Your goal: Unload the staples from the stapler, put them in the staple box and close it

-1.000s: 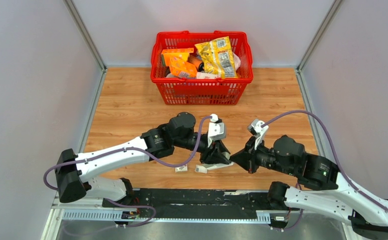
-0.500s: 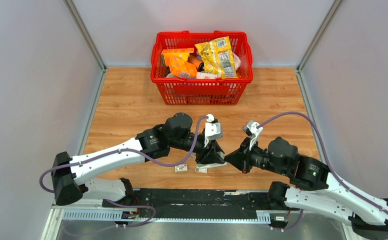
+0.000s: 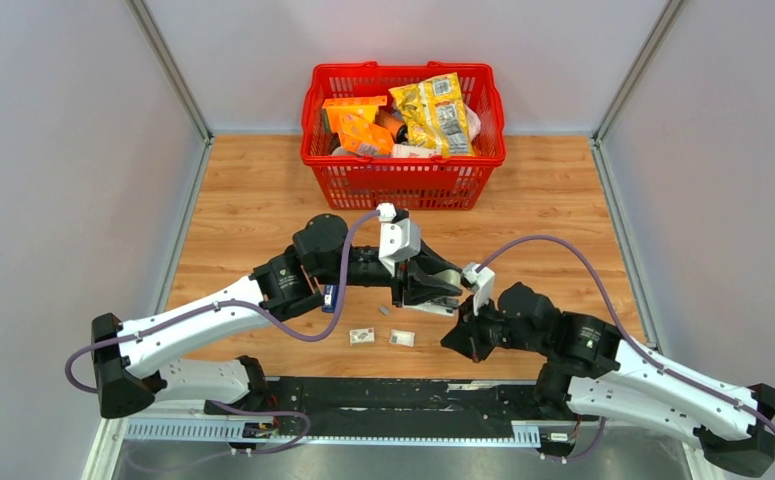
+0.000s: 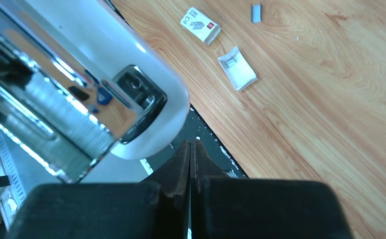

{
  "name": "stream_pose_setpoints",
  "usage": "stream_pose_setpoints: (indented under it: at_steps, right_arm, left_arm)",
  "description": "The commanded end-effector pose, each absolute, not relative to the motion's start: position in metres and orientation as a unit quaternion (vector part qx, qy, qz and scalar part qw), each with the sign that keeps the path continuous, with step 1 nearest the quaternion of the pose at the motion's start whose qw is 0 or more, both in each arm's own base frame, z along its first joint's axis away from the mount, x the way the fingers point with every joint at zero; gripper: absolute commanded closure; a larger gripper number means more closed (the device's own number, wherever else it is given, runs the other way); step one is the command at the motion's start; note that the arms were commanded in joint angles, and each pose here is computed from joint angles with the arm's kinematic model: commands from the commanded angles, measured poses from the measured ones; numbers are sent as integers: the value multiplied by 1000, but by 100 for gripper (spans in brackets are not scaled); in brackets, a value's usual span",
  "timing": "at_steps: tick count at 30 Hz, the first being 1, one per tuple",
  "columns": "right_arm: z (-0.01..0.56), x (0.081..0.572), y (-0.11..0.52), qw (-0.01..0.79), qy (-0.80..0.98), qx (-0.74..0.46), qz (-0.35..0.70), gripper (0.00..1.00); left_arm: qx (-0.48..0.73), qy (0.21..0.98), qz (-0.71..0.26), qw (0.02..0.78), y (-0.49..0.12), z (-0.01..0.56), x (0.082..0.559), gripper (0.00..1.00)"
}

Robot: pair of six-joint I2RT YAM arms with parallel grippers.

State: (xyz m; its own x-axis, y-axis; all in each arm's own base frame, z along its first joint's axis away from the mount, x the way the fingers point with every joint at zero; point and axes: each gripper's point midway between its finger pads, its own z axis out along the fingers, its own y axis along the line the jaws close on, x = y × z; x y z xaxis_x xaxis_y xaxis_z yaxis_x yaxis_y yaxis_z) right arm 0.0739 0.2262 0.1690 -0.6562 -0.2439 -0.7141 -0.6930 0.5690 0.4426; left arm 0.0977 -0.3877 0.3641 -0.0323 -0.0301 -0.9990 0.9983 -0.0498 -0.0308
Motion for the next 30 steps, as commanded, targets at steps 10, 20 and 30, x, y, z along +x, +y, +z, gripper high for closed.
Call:
stream_pose_setpoints:
  at_steps: [10,20,30]
  right_arm:
    - [211,80,212,357,813,-265,376,100]
    - [252,96,182,428,801,-231,348,100]
    - [295,128,176,511,775,-165,333,100]
  left_arm:
    - [489,446,-530,530,-387,396,98,100]
    - [446,517,-474,556,-383,373,132,100]
    - [378,568,-452,574,-381,352,158,100]
